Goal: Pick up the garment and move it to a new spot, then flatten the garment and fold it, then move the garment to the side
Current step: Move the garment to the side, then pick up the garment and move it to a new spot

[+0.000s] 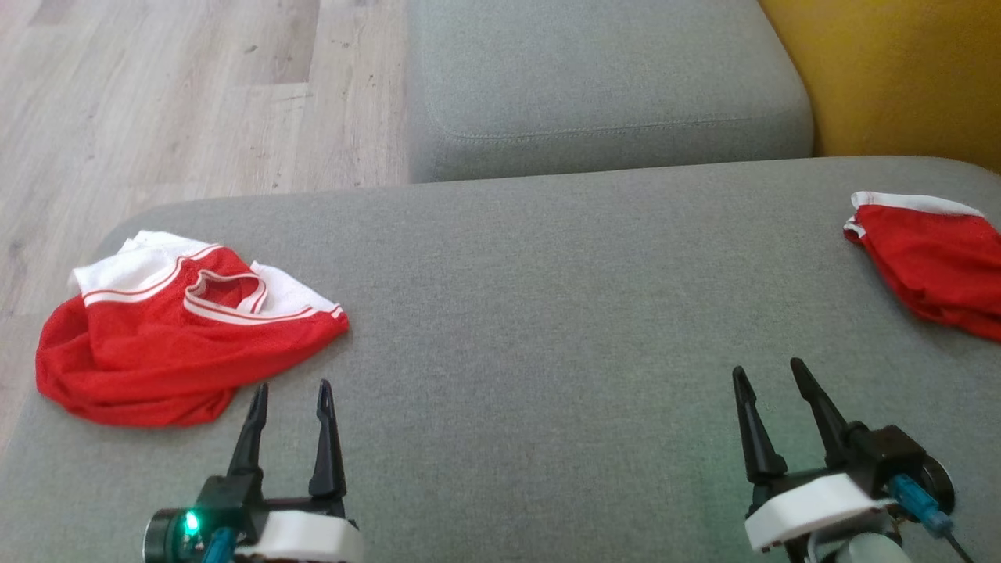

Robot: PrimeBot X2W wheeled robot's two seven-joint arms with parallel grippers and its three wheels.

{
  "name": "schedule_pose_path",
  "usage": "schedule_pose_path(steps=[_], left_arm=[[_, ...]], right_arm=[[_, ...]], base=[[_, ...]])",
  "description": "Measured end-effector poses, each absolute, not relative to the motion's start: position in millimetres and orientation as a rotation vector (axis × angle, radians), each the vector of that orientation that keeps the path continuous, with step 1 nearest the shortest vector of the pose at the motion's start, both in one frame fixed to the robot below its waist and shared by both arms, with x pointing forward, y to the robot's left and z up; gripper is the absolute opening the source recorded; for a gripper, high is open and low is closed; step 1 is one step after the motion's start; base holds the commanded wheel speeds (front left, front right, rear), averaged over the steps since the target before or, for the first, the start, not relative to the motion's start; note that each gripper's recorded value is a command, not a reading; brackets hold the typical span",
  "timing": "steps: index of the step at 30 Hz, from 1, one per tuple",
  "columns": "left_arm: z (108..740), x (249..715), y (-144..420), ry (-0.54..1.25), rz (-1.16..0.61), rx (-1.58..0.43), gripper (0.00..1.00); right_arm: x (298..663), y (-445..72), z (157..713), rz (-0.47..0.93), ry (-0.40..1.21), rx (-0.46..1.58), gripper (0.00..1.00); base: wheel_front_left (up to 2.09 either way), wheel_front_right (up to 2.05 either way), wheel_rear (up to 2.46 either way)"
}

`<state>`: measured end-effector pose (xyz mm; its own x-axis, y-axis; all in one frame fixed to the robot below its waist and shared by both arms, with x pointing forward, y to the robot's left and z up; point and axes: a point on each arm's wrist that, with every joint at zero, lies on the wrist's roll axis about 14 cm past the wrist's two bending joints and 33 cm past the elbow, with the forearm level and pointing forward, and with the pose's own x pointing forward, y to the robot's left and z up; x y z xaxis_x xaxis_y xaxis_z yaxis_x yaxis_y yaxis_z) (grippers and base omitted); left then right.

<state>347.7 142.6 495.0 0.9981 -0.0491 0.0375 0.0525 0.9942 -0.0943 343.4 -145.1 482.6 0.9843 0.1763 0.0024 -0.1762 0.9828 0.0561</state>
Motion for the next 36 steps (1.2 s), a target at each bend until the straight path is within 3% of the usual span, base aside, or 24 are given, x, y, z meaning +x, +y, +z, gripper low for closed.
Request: schedule_pose_path(steps=[18, 36], left_arm=[[484.2, 339.3, 145.0, -0.004, -0.048, -0.078, 1.0], [486.7, 280.3, 265.9, -0.034, 0.352, -0.076, 1.0]], right_arm=[[347.8, -157.5, 476.5, 0.124, 0.021, 0.078, 1.0], [383.8, -55.2, 466.4, 0.421, 0.071, 0.065, 1.0]], base=[[0.0, 0.0, 0.0], [0.0, 0.0, 0.0]])
